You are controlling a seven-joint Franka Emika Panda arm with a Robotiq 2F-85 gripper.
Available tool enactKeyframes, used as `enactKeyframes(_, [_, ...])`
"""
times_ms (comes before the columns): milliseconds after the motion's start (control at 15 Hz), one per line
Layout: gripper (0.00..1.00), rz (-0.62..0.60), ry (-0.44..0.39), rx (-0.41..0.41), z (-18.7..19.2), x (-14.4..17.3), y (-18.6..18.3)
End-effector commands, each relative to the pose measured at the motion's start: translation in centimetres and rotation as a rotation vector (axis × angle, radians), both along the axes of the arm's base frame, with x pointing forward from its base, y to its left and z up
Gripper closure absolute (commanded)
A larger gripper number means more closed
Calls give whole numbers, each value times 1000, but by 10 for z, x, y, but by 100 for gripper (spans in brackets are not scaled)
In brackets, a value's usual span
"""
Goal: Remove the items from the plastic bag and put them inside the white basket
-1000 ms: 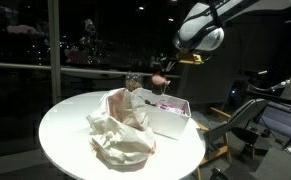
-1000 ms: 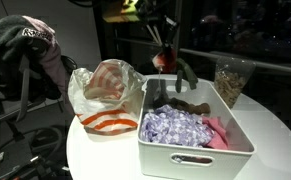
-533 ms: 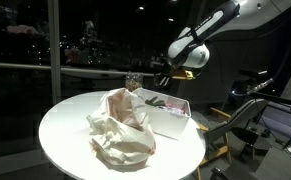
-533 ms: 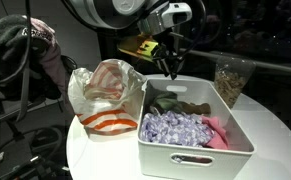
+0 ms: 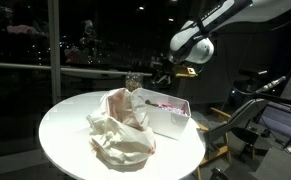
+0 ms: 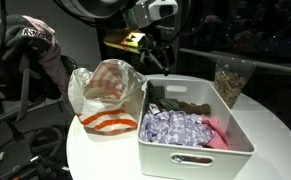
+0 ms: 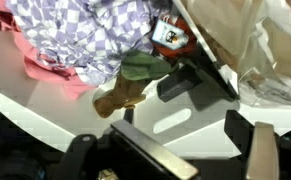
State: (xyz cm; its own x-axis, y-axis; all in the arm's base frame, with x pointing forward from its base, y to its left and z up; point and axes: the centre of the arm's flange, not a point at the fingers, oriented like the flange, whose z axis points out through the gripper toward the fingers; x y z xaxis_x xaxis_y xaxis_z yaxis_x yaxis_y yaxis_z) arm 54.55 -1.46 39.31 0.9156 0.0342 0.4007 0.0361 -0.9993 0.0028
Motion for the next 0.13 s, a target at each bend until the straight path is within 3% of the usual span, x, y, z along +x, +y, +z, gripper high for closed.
enactKeyframes(0, [0, 18, 44, 5, 9, -33, 15])
enactKeyframes(67, [0, 19, 53, 1, 6, -37, 18])
